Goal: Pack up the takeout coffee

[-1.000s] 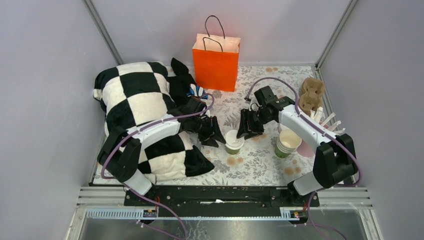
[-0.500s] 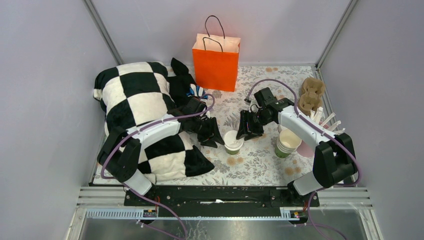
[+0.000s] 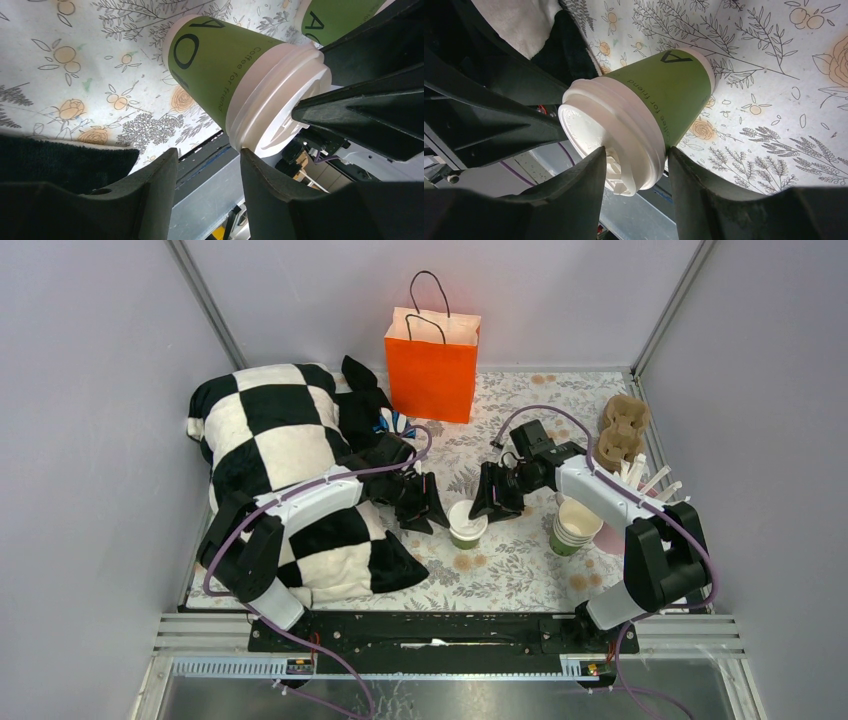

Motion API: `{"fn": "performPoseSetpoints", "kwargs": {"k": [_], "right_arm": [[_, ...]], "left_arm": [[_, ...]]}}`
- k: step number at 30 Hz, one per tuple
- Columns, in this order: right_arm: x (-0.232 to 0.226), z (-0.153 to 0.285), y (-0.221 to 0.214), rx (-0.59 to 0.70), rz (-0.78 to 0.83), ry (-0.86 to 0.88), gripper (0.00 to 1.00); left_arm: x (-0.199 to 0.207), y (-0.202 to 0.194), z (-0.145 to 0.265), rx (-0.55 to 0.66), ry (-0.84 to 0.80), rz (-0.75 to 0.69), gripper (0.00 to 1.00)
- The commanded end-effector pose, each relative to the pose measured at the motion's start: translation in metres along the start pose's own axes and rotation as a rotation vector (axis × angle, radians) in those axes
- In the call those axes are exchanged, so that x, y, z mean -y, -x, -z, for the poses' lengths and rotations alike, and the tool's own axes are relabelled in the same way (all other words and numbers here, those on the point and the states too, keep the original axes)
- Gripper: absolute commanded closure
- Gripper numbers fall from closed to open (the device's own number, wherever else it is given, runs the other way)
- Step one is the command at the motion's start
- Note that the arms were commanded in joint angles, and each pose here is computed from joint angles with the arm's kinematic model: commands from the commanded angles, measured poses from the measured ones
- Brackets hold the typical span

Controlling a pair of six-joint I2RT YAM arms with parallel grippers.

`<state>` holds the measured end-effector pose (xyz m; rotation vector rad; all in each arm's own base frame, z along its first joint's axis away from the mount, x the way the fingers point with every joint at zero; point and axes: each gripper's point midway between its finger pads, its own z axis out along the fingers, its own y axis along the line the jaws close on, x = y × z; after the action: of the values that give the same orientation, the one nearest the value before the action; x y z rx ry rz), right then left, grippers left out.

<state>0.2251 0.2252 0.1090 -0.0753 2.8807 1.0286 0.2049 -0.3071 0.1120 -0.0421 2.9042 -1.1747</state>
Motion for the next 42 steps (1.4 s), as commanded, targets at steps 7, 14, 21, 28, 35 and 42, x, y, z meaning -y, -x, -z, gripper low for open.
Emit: {"fn": "performPoseSetpoints", "kwargs": {"k": [7,14,21,28,35,42], "right_arm": [[-0.015,0.017,0.009,0.026,0.009,0.113,0.41],[-0.019,0.021,0.009,0.006,0.032,0.149,0.39],[-0.02,0.023,0.01,0.004,0.043,0.144,0.33],[-0.014,0.022,0.012,0.001,0.03,0.135,0.31],[-0.006,0.017,0.009,-0.013,0.019,0.115,0.33],[0.0,0.004,0.006,-0.027,-0.052,0.152,0.33]], "left_arm": [[0.028,0.023,0.023,0.098,-0.034,-0.062,0.42],[0.027,0.02,0.027,0.093,-0.037,-0.057,0.41],[0.028,0.019,0.032,0.101,-0.044,-0.064,0.35],[0.042,0.03,0.028,0.109,-0.079,-0.074,0.26],[0.028,0.039,0.009,0.101,-0.043,-0.057,0.32],[-0.012,0.025,-0.003,0.082,0.032,-0.02,0.38]]}}
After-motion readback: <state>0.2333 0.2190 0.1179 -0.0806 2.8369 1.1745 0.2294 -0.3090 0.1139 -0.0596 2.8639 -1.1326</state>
